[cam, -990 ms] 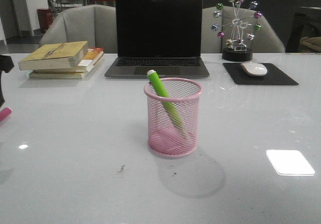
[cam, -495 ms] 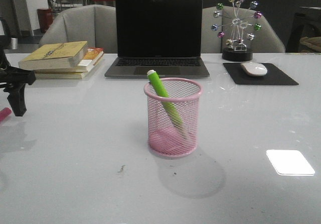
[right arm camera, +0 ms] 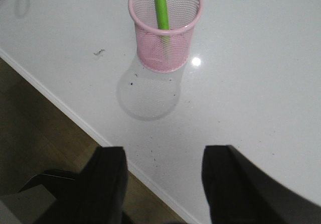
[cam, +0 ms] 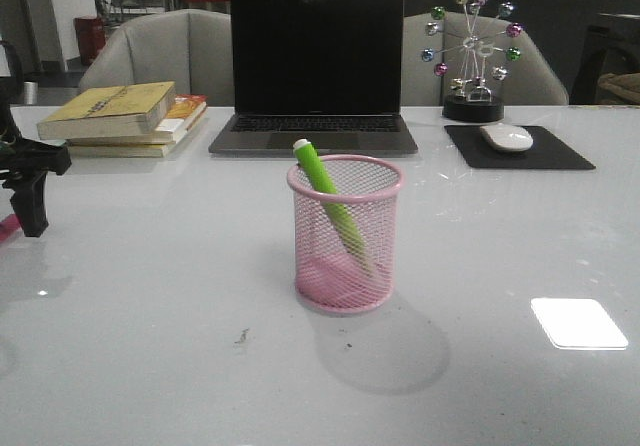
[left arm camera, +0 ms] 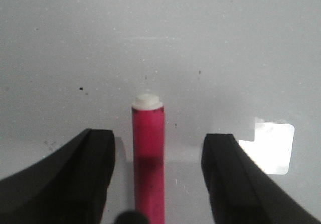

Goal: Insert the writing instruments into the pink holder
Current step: 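Lower the left gripper over the pink marker and close on it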

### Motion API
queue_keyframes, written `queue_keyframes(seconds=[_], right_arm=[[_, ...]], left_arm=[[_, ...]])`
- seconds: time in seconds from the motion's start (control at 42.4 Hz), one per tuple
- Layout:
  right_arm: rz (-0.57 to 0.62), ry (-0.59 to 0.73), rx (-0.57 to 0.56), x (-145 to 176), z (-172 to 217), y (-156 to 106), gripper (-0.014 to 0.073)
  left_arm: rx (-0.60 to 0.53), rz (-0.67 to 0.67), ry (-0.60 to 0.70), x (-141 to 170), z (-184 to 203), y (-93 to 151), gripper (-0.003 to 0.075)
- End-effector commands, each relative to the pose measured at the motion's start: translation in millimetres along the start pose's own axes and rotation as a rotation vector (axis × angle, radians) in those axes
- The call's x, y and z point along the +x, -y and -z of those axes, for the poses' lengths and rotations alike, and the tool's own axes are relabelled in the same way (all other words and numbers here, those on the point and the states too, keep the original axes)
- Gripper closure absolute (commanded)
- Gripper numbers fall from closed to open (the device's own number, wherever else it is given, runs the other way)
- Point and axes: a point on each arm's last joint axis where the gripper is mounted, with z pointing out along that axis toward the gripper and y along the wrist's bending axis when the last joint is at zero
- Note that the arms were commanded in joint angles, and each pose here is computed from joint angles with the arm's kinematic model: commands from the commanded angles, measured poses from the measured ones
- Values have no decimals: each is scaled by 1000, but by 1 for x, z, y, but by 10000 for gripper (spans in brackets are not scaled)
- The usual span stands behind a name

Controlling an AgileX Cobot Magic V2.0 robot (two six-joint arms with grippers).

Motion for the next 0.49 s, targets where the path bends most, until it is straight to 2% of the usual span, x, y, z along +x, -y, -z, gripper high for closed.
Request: queue_keyframes(seconds=[0.0,0.165,0.471], right_arm=[[13,107,13,-14,8,1,139],[13,107,13,-14,8,1,139],[13,107,13,-14,8,1,139]], left_arm=[[-4,6,57,-8,20,-2,288],[-1,7,40,-7,19,-1,309],[-16,-4,50,-8,21,-3,606]])
